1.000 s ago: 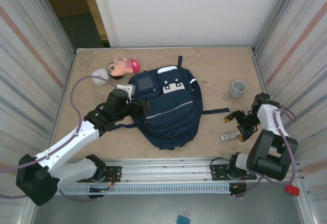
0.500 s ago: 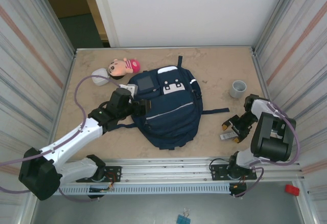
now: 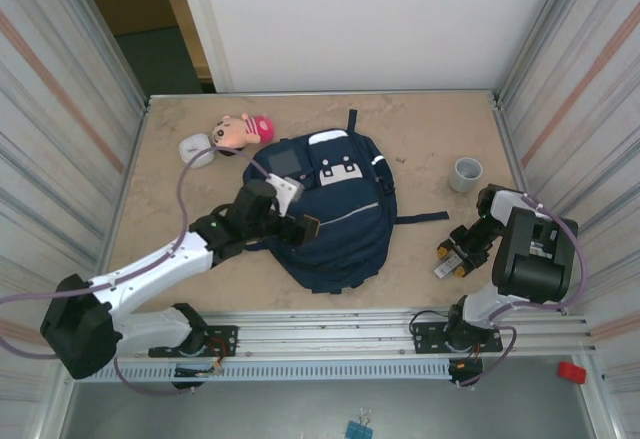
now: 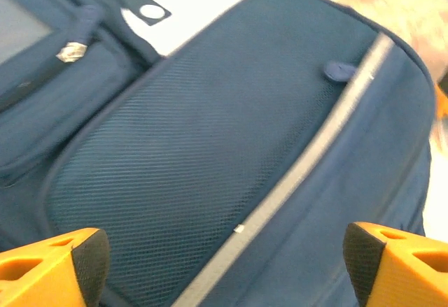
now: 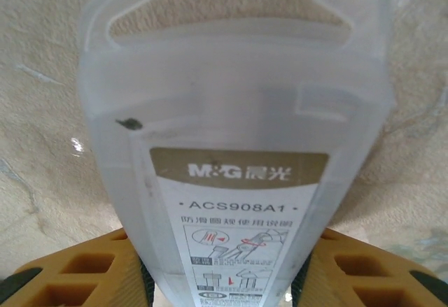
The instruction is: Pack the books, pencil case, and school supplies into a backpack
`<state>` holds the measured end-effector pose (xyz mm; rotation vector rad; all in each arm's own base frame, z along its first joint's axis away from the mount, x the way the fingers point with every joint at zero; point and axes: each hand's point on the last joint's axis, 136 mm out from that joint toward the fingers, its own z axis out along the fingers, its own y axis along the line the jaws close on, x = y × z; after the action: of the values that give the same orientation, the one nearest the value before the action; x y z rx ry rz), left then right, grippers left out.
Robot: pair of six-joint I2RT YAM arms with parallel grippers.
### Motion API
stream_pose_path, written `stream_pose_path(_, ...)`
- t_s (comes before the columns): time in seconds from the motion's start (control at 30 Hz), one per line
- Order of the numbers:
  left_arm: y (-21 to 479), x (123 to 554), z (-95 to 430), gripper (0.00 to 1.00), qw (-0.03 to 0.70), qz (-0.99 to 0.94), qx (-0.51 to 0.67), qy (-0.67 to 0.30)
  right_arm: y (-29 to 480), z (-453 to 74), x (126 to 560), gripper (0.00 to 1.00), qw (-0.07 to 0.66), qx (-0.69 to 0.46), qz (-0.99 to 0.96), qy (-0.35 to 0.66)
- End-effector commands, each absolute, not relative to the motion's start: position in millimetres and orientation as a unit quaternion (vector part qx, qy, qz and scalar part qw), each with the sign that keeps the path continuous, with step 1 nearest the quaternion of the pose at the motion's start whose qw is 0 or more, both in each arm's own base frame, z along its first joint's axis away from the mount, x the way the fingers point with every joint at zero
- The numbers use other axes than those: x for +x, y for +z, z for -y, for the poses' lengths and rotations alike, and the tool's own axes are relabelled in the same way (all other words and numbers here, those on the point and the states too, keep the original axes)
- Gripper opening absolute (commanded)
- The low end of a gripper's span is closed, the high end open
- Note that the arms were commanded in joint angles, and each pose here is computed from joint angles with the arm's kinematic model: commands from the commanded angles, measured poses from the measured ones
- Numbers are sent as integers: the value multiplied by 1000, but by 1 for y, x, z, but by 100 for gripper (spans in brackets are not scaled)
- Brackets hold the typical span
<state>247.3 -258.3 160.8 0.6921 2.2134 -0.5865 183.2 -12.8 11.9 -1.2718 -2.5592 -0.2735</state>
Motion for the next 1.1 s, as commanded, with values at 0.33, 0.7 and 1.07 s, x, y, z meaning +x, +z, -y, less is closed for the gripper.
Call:
stream_pose_path(0.33, 123, 237, 318, 95, 315, -787, 512, -137, 103, 0, 244, 40, -86, -396, 888, -217)
stream_pose_path(0.7, 123, 280, 298, 66, 353, -817, 455, -34, 147, -34, 253, 38, -131, -346, 871, -322)
stream_pose_path(1.07, 184, 306, 284, 2, 445, -811, 359, -122, 180, -82, 262, 38, -119, -298, 870, -373)
